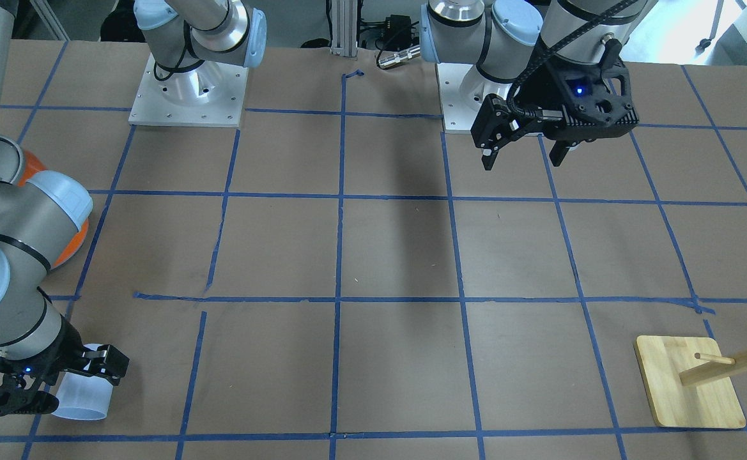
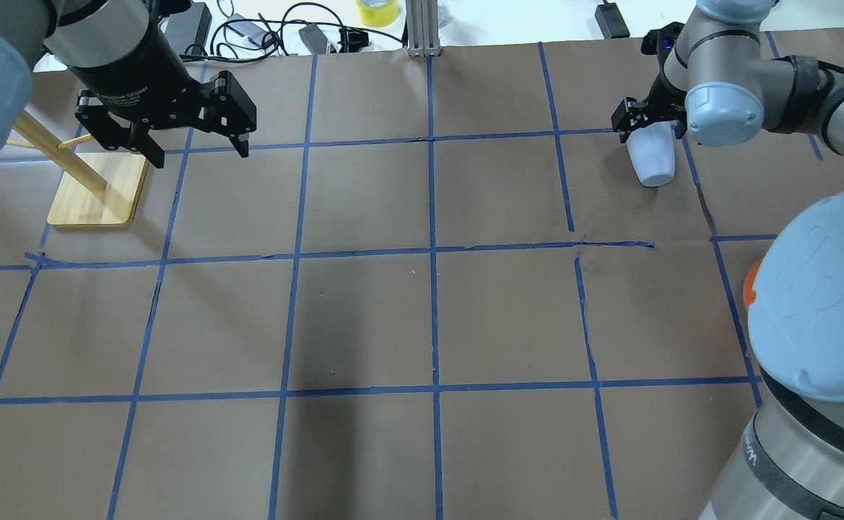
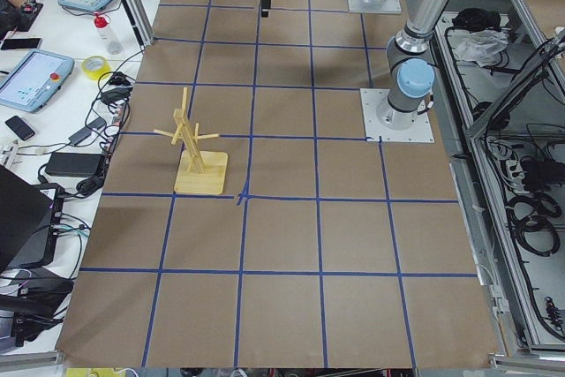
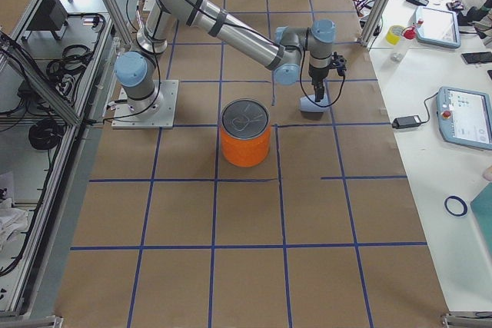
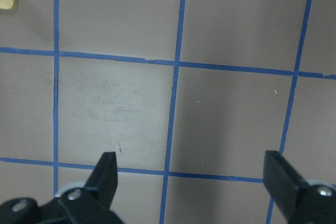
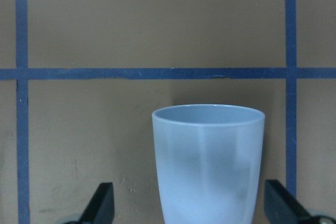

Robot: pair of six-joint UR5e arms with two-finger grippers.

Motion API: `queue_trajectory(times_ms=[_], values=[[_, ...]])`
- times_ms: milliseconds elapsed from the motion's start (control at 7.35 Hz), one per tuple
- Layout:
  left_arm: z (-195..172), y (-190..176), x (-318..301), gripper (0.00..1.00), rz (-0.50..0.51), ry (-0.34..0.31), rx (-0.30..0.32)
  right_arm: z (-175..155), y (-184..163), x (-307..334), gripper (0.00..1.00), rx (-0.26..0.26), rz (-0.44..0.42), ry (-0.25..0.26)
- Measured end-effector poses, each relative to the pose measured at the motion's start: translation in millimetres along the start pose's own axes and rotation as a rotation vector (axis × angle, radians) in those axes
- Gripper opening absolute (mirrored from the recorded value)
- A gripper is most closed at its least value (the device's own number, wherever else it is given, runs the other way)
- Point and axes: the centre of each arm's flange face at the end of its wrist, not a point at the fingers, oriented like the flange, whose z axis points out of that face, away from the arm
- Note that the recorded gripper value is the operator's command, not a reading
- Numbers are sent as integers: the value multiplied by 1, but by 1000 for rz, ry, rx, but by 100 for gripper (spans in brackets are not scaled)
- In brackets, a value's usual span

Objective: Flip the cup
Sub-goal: 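Lower the right gripper onto the white cup and grasp its rim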

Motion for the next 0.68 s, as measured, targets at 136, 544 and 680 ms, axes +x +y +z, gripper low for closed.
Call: queue_trajectory(times_ms=[136,544,680], values=[[0,0,0,100,0,0,0,13,-3,1,100,14,-13,0],[0,0,0,100,0,0,0,34,-5,2,100,23,-79,1],[0,0,0,100,0,0,-1,39,-5,2,100,27,-84,0]])
